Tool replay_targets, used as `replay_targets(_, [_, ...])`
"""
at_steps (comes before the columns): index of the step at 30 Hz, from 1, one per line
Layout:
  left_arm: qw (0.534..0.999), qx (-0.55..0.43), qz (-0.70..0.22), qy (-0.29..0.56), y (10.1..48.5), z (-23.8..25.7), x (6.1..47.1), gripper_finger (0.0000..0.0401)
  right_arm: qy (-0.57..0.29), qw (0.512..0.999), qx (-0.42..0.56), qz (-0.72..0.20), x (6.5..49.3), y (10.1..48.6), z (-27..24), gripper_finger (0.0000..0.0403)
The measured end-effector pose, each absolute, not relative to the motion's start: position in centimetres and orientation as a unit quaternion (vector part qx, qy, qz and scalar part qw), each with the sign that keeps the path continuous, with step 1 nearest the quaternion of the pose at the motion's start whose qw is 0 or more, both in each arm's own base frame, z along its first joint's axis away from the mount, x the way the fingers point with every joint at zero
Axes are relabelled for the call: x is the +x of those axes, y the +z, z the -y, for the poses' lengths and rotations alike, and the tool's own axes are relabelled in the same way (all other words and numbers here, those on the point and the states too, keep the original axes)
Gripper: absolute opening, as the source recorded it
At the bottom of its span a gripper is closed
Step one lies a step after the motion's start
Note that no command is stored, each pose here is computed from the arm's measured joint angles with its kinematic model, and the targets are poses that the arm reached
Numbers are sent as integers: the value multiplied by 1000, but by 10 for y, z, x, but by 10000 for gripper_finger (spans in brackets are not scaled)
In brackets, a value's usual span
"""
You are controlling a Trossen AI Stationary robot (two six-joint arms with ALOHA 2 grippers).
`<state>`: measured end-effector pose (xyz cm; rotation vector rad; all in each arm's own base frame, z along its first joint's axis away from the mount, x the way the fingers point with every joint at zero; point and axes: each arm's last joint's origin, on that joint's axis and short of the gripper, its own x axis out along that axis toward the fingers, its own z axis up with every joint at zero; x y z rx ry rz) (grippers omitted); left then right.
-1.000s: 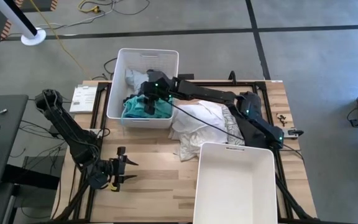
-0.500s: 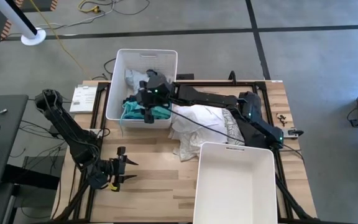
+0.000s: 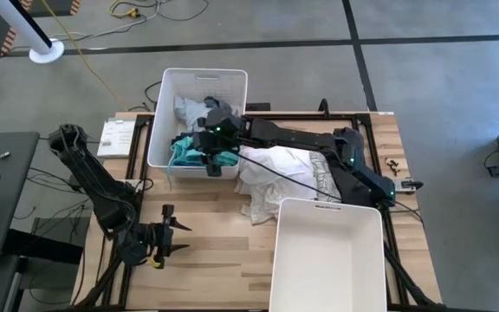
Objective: Sort clothes
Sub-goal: Put the light blue shorts into the top white laundry bin
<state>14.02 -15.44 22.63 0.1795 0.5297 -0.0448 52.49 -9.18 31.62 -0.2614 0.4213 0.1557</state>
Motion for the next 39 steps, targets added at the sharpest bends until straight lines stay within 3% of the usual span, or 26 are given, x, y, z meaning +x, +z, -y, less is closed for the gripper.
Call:
replay_targets(10, [927,143,-345,7,313,143,123,207,131,945,-121,-273,471,377,38,171])
replay_targets(15, [887,208,-412,13,333,134,111,181,163,934,-123,-293,439,405,8,171])
replay_targets(19, [857,220,-466,19,327,134,111,171,170,927,-106,-318,420,417,-12,171])
replay_targets(23, [848,108,-503,127,321,120,116,169,157,912,-117,-359,403,420,-30,171])
replay_targets(27, [852,37,-482,202,308,110,113,169,153,898,-126,-394,396,416,-46,171])
replay_targets(33, [843,23,-474,251,276,100,105,169,152,883,-121,-427,388,412,-62,171])
replay_targets(39, [867,-20,-393,304,257,88,100,169,147,866,-143,-456,379,409,-79,171])
